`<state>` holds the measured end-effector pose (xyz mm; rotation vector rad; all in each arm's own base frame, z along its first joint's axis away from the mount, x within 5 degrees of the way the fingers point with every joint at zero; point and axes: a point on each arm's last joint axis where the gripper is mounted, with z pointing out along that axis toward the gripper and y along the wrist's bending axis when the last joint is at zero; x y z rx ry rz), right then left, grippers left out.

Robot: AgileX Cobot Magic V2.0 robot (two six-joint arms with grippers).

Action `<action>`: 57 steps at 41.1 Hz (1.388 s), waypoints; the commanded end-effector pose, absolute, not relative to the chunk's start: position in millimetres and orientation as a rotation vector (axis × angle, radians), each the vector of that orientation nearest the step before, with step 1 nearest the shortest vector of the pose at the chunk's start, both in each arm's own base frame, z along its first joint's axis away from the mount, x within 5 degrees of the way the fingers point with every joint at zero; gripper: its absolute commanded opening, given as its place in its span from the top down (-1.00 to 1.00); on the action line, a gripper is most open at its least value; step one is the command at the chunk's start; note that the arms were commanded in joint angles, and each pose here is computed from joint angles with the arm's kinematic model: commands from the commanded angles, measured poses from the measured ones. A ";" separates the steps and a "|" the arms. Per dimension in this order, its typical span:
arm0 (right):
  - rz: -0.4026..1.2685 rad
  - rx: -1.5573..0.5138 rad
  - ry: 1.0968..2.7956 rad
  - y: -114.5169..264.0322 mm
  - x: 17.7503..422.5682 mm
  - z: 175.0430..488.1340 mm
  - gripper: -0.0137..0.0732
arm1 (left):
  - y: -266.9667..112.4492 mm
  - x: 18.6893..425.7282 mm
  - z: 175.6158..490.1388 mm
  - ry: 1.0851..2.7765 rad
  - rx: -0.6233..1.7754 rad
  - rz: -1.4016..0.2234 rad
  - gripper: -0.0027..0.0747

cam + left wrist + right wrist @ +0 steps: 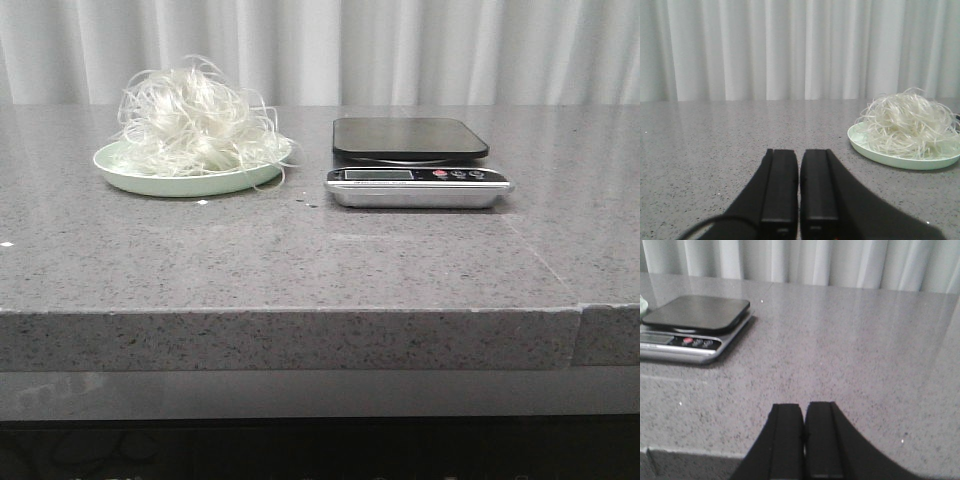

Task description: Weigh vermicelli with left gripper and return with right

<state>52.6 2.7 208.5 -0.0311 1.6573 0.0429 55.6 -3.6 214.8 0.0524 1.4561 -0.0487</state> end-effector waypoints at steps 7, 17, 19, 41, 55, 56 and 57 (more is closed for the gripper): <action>0.038 -0.019 1.471 2.0 54.5 209.9 0.32 | -3.2 53.0 220.7 1.365 0.040 -0.061 0.56; 0.037 -0.018 1.441 1.9 54.2 212.6 0.32 | -3.2 53.0 220.7 1.365 0.040 -0.061 0.56; 0.037 -0.017 1.422 1.8 54.0 214.1 0.32 | -3.2 53.0 220.7 1.365 0.040 -0.061 0.56; 0.029 -0.005 1.370 1.0 53.4 217.7 0.32 | -3.2 53.0 220.7 1.365 0.040 -0.061 0.56; 0.029 -0.005 1.370 1.0 53.4 217.7 0.32 | -3.2 53.0 220.7 1.365 0.040 -0.061 0.56; 0.029 -0.005 1.370 1.0 53.4 217.7 0.32 | -3.2 53.0 220.7 1.365 0.040 -0.061 0.56; 0.029 -0.005 1.370 1.0 53.4 217.7 0.32 | -3.2 53.0 220.7 1.365 0.040 -0.061 0.56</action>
